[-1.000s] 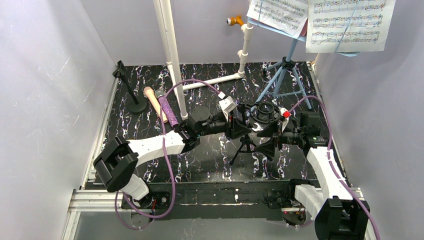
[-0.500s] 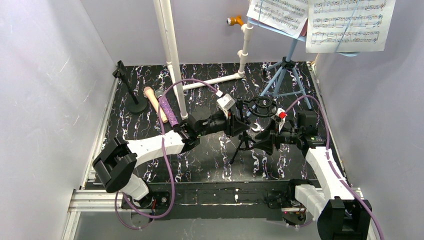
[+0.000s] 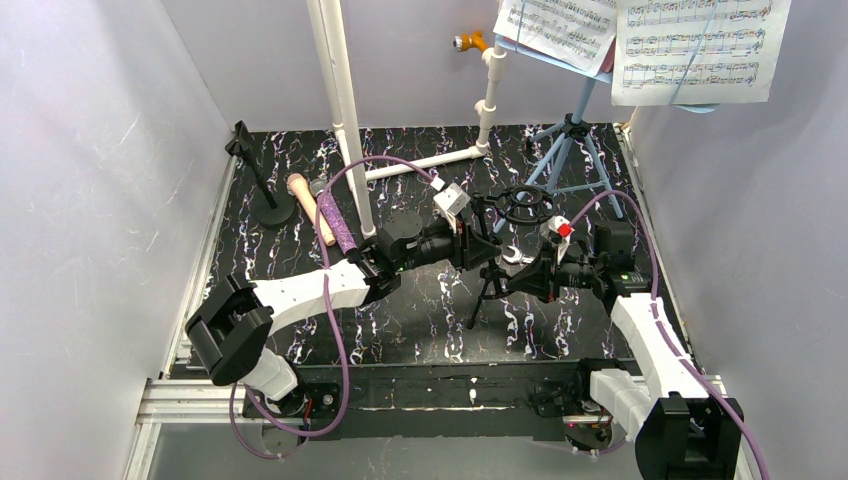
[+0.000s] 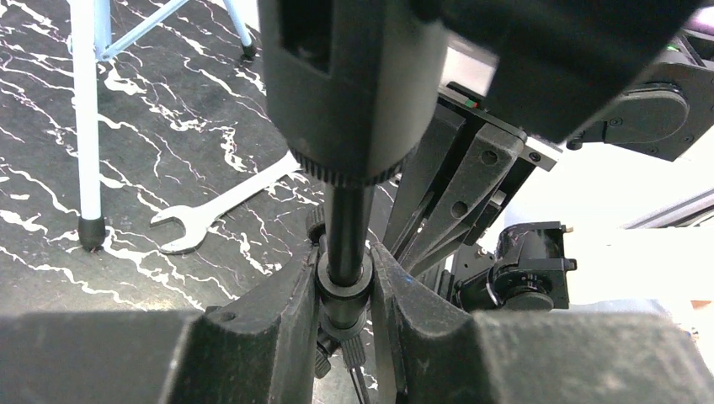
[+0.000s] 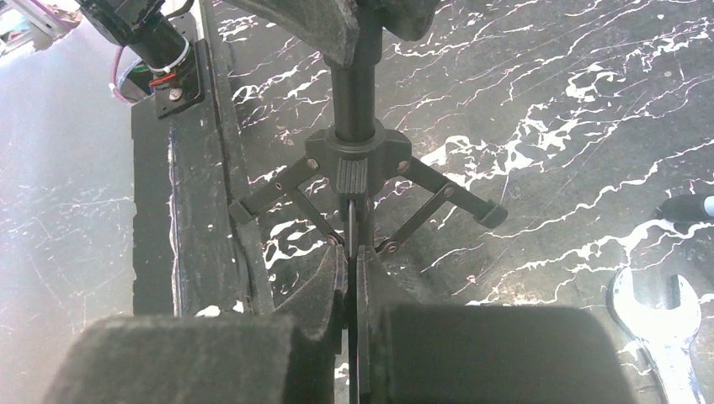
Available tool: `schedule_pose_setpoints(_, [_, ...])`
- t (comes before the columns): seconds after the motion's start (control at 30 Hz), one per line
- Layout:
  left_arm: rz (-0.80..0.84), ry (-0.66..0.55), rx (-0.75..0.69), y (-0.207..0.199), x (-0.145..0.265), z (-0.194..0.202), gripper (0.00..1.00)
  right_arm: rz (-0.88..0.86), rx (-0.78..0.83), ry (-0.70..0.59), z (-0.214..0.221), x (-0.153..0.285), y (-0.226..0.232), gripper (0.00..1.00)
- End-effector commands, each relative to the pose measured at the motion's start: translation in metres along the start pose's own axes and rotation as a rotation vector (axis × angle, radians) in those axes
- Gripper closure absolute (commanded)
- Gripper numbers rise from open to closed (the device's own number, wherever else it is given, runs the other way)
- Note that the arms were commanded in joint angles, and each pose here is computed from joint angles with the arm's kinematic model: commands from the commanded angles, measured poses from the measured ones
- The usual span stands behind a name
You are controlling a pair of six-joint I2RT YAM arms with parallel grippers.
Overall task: Pack up the instrument practice props
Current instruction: Unscrew the knob on the microphone stand.
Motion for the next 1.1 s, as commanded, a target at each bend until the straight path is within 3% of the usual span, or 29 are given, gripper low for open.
schedule_pose_setpoints(0.0, [0.109, -0.106, 0.003, -0.032, 0.007, -0.035, 0.80, -0.083, 0.064, -0.046, -0.017, 0.001, 0.009, 0.99])
schedule_pose_setpoints(0.23, [0.067, -0.109, 0.077, -0.023, 0.020, -0.014, 0.42, -0.101, 0.046, -0.071, -0.023, 0.002, 0.011, 0.99])
schedule_pose_setpoints(0.33, [0.066, -0.113, 0.097, -0.020, 0.022, -0.008, 0.36, -0.101, 0.044, -0.073, -0.023, 0.002, 0.011, 0.99])
schedule_pose_setpoints(0.7, [-0.041, -0.160, 0.099, -0.012, 0.013, 0.008, 0.37, -0.083, 0.045, -0.066, -0.022, 0.002, 0.008, 0.99])
schedule_pose_setpoints(1.07, [-0.098, -0.193, 0.100, -0.009, 0.010, 0.013, 0.62, -0.070, 0.050, -0.062, -0.022, 0.002, 0.006, 0.99])
Point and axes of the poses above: each gripper's point midway between its finger pads, its own x axis back along the fingers, its own y axis along the line the jaws close on, z = x × y, the point moved 5 cm from there along x, back along the fingers, and after that the axes turned 4 degrees about x, right-handed, at the moved point
